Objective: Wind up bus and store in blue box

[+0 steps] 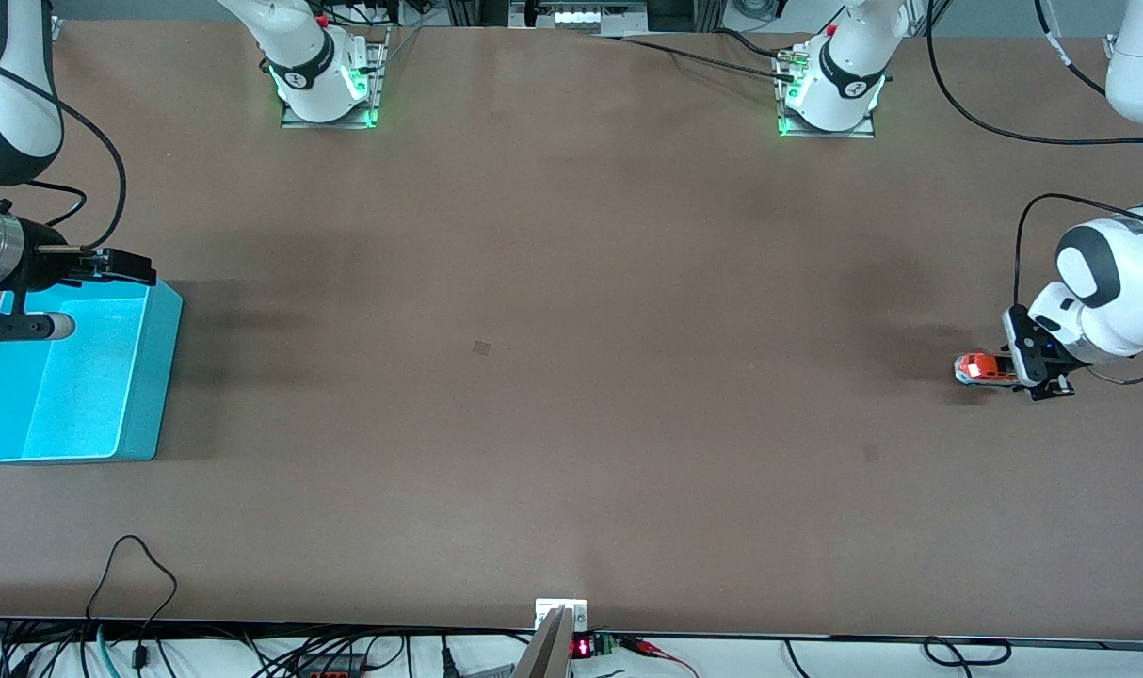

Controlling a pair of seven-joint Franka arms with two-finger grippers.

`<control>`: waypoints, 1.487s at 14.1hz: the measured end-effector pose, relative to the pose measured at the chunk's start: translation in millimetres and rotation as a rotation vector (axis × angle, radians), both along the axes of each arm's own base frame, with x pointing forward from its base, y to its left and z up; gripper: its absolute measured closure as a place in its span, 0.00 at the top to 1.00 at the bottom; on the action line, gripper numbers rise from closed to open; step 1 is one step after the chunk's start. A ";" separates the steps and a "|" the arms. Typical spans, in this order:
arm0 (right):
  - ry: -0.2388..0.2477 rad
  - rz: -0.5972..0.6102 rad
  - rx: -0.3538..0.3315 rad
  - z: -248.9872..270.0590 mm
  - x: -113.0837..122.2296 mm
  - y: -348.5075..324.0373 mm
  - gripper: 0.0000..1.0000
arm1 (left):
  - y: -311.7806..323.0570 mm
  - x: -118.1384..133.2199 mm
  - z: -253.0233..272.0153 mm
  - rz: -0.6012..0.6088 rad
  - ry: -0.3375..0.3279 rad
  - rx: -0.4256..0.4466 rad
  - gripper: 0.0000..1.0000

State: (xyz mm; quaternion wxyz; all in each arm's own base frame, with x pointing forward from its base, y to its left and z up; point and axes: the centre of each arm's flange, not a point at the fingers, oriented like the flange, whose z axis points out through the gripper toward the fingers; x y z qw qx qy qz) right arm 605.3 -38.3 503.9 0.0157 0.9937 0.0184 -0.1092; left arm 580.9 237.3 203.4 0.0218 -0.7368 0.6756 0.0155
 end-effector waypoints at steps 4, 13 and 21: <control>0.000 0.000 0.000 0.0 0.0 0.1 1.00 | -1.1 4.5 14.3 0.002 0.036 -0.010 1.00; 0.000 0.001 0.000 -0.1 0.0 0.3 1.00 | -15.9 -3.1 83.1 0.082 0.148 -0.029 1.00; 0.002 0.003 0.001 -0.7 0.1 0.5 1.00 | -30.3 1.2 184.1 0.291 0.277 -0.019 1.00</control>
